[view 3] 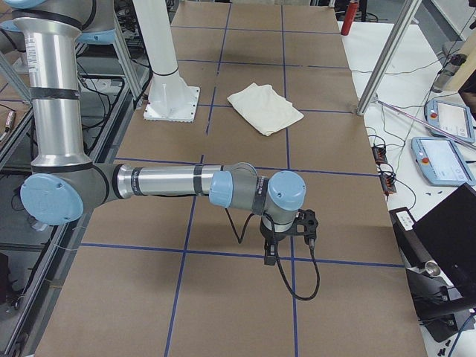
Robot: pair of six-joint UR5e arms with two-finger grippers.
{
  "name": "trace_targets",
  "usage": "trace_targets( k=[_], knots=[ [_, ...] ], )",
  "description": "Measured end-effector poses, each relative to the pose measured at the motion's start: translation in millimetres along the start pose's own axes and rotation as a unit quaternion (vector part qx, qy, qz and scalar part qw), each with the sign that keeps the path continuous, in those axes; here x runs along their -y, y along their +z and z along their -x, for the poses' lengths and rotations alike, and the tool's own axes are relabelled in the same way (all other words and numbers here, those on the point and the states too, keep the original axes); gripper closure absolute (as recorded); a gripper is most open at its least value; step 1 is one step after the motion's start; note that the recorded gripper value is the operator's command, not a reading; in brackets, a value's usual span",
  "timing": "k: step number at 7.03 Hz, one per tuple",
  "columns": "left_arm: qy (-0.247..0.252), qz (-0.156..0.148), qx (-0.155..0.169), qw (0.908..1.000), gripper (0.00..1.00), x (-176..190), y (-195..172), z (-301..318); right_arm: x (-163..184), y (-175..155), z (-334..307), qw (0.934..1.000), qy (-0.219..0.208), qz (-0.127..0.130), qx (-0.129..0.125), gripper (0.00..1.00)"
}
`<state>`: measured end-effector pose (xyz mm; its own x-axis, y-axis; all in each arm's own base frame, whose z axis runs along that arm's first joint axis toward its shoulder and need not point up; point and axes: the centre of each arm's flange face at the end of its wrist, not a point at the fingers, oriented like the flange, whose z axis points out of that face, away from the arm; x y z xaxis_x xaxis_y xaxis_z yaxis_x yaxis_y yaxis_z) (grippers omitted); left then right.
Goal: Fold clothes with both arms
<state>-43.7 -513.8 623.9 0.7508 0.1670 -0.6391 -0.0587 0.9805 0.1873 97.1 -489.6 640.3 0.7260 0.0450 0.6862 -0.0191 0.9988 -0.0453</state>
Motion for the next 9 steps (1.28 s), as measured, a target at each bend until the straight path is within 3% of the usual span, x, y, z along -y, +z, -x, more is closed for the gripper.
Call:
trace_targets(
  k=[9],
  knots=[
    [0.001,-0.001,0.0,1.0,0.0,0.3,-0.1,-0.2,5.5,1.7,0.6,0.9999,-0.012,-0.009,-0.001,0.0]
  ],
)
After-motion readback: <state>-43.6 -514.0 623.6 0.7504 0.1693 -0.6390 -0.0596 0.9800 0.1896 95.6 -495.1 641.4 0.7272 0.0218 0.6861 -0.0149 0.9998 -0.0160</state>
